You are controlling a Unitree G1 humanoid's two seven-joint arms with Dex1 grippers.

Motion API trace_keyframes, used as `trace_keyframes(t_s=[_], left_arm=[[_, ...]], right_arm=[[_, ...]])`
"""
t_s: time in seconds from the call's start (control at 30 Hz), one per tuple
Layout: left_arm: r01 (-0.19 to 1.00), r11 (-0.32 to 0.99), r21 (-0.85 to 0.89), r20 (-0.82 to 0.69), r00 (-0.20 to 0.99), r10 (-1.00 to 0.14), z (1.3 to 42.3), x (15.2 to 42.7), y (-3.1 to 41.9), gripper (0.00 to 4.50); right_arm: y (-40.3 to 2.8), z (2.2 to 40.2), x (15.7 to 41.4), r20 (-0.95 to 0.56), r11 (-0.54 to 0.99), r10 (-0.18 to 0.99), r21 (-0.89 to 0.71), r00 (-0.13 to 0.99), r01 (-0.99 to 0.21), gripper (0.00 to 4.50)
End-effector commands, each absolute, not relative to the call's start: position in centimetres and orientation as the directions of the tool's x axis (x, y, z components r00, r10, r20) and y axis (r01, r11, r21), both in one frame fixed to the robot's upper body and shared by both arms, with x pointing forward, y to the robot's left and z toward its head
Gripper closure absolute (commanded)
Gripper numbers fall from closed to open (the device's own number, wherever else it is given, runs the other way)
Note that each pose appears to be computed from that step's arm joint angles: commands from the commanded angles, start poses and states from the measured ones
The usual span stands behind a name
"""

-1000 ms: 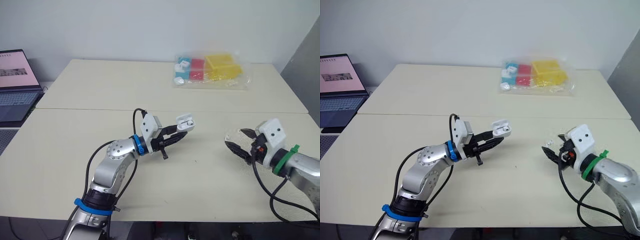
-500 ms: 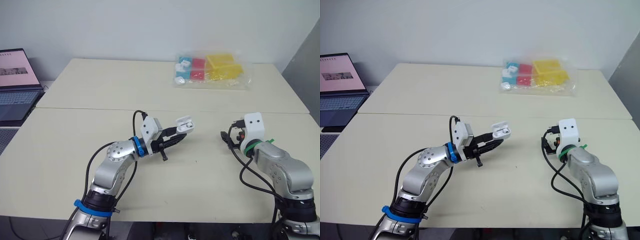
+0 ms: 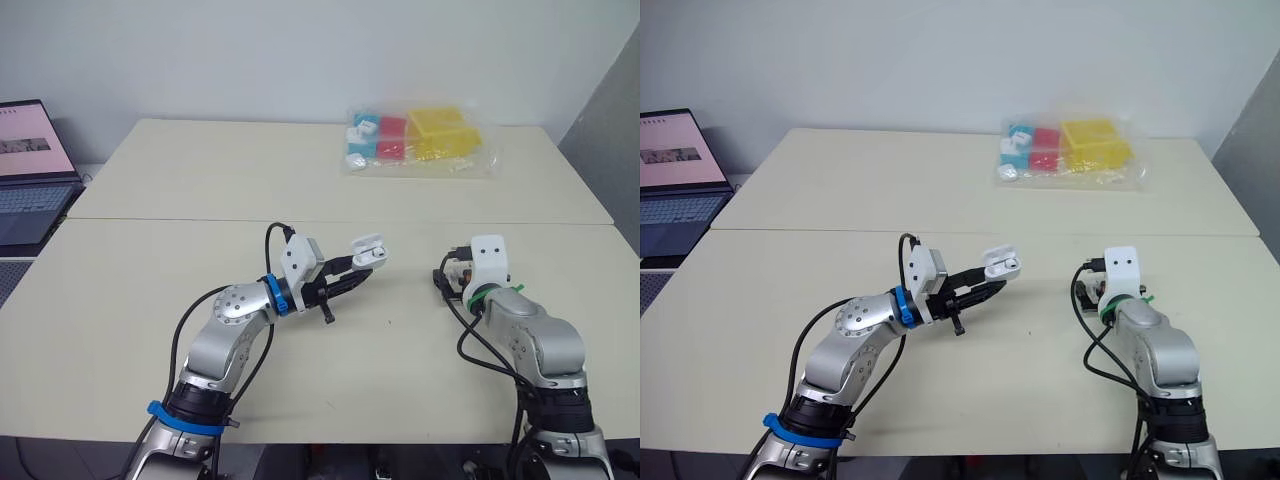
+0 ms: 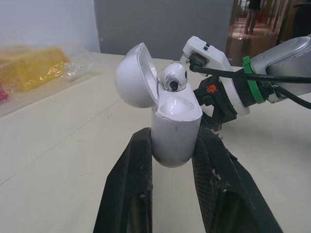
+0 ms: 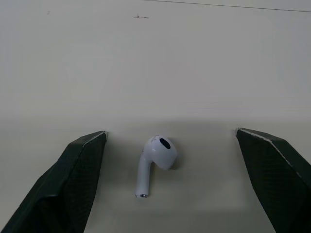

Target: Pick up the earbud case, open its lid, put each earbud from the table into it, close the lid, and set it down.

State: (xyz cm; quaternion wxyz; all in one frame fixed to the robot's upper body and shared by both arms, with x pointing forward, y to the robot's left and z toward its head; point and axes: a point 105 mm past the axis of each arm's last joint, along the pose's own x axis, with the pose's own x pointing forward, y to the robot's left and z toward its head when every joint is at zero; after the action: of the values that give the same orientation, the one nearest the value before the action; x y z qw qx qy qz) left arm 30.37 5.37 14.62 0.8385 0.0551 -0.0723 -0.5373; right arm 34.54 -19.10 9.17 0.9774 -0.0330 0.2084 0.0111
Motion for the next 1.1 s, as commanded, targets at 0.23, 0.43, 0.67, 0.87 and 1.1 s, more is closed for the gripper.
trace_keyframes(t_s=[0.23, 0.43, 0.67, 0.87, 1.1], left_arm=[[0.888, 0.407, 0.215, 0.094, 0.396, -0.913, 15.8, 30.0, 5.1, 3.74], [0.885, 0.413, 0.216, 0.092, 0.402, -0.911, 15.7, 30.1, 5.2, 3.74], [0.884, 0.413, 0.218, 0.089, 0.403, -0.911, 15.7, 30.0, 5.4, 3.74], [0.887, 0.402, 0.228, 0.075, 0.396, -0.915, 15.7, 29.9, 5.6, 3.74], [0.886, 0.404, 0.229, 0.055, 0.402, -0.914, 15.5, 29.3, 6.1, 3.74]], right_arm=[[-19.6, 9.6, 34.4, -0.398, 0.999, -0.015, -0.05, 0.917, -0.005, 3.23], [-19.7, 11.0, 34.4, -0.37, 0.994, 0.028, -0.085, 0.929, -0.064, 4.04], [-17.4, 12.7, 33.6, -0.351, 0.927, 0.314, -0.086, 0.882, -0.365, 4.04], [-16.5, 13.5, 30.4, -0.442, 0.625, 0.619, -0.224, 0.65, -0.748, 4.04], [-19.9, 11.4, 27.3, -0.678, 0.158, 0.665, -0.28, 0.312, -0.947, 4.04]])
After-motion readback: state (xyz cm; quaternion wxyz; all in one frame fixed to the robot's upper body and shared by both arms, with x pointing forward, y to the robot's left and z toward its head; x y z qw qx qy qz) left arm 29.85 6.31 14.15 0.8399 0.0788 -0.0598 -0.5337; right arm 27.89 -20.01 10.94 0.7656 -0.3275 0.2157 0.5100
